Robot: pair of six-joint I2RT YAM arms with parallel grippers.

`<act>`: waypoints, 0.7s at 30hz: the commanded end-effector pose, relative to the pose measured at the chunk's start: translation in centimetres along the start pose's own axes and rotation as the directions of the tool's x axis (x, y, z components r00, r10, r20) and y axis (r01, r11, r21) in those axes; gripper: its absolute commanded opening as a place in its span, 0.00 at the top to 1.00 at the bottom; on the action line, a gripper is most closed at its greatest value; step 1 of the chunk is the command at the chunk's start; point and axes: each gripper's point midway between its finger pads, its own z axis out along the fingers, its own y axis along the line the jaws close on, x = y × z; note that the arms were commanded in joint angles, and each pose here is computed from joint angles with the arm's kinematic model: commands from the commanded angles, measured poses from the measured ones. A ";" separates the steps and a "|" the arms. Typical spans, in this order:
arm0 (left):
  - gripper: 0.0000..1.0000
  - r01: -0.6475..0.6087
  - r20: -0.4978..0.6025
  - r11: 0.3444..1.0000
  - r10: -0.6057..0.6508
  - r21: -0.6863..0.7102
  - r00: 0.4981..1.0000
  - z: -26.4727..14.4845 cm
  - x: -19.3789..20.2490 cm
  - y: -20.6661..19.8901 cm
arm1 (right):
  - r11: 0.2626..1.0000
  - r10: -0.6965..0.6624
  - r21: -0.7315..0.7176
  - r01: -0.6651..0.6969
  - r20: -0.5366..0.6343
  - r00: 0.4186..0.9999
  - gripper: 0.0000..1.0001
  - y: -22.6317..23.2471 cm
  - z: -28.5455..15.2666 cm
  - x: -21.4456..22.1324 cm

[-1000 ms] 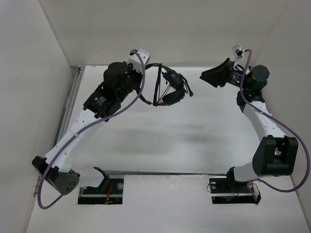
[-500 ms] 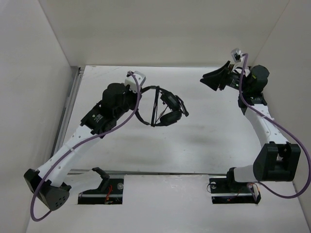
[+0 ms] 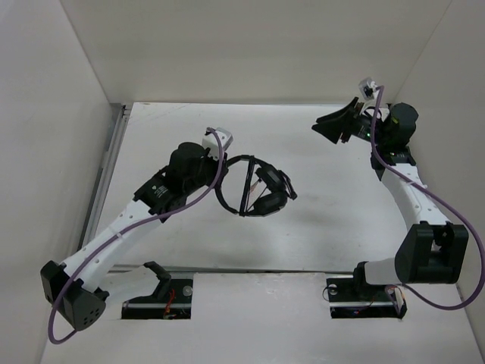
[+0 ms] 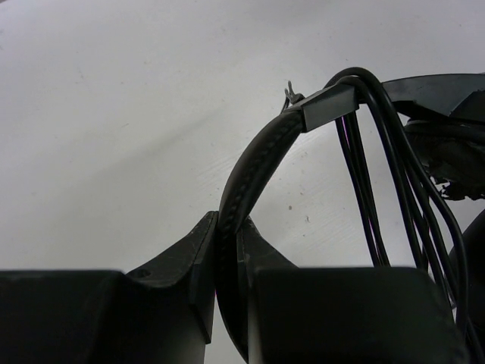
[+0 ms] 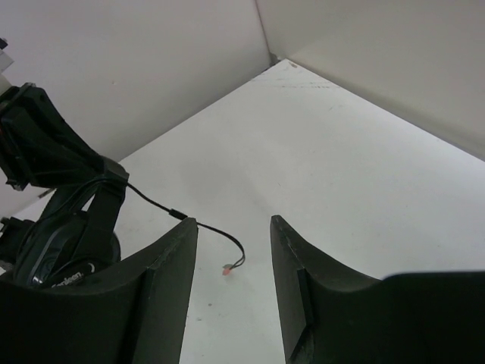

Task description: Wrap the headphones

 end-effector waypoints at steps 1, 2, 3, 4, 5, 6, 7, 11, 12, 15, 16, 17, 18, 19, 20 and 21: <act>1.00 0.042 0.072 0.997 -0.047 0.071 0.996 0.3 -1.4 -1.8 | 0.999 -0.049 -0.001 0.049 0.009 0.999 0.51 -0.3 0.1 -0.1; 1.00 0.041 0.066 0.996 -0.046 0.075 0.997 0.7 -1.0 -2.0 | 0.999 -0.047 0.000 0.047 0.007 0.999 0.51 -0.3 0.1 0.1; 1.00 0.042 0.060 0.996 -0.047 0.079 0.997 1.1 -0.6 -2.2 | 0.999 -0.047 0.000 0.047 0.006 0.999 0.51 -0.3 0.1 0.2; 1.00 0.041 0.053 0.996 -0.045 0.081 0.998 1.6 -0.2 -2.3 | 0.999 -0.047 0.001 0.047 0.005 0.999 0.51 -0.4 0.1 0.4; 1.00 0.041 0.046 0.996 -0.045 0.083 0.998 2.2 0.2 -2.4 | 0.999 -0.048 0.000 0.048 0.002 0.999 0.50 -0.4 0.0 0.7; 1.00 0.041 0.043 0.996 -0.045 0.082 0.998 2.4 0.4 -2.4 | 0.999 -0.047 -0.001 0.047 0.001 0.999 0.50 -0.4 0.0 0.9; 1.00 0.041 0.039 0.996 -0.045 0.082 0.998 2.8 0.6 -2.4 | 0.999 -0.049 -0.001 0.049 0.001 0.999 0.50 -0.4 0.0 1.0; 0.99 0.035 0.014 0.997 -0.036 0.076 0.999 4.5 1.6 -2.3 | 0.999 -0.054 -0.003 0.054 0.002 0.999 0.50 -0.5 -0.2 1.4; 0.99 0.034 0.008 0.997 -0.035 0.070 0.999 5.0 1.8 -2.1 | 0.999 -0.054 -0.005 0.054 0.002 0.999 0.50 -0.4 -0.3 1.6; 0.99 0.045 -0.016 0.998 -0.044 0.035 0.999 6.8 2.7 -0.8 | 0.998 -0.062 -0.011 0.062 0.005 0.998 0.50 -0.1 -0.4 1.9; 0.99 0.050 -0.018 0.998 -0.050 0.022 0.999 7.3 2.8 -0.3 | 0.998 -0.063 -0.013 0.063 0.005 0.998 0.50 0.0 -0.5 2.0; 0.99 0.054 -0.019 0.998 -0.054 0.012 0.998 7.8 2.8 0.1 | 0.998 -0.065 -0.015 0.066 0.007 0.998 0.50 0.2 -0.6 2.0; 0.99 0.056 -0.019 0.998 -0.056 0.001 0.998 8.3 2.9 0.5 | 0.998 -0.065 -0.018 0.065 0.006 0.998 0.49 0.3 -0.6 2.2; 0.99 0.060 -0.015 0.998 -0.060 -0.009 0.998 8.7 2.9 0.9 | 0.997 -0.068 -0.018 0.068 0.008 0.998 0.49 0.4 -0.7 2.2; 0.99 0.065 -0.019 0.998 -0.066 -0.022 0.998 9.2 2.9 1.5 | 0.998 -0.068 -0.019 0.068 0.008 0.998 0.49 0.4 -0.8 2.3; 0.99 0.067 -0.019 0.997 -0.068 -0.030 0.998 9.5 2.9 1.9 | 0.998 -0.066 -0.019 0.067 0.008 0.998 0.49 0.4 -0.8 2.4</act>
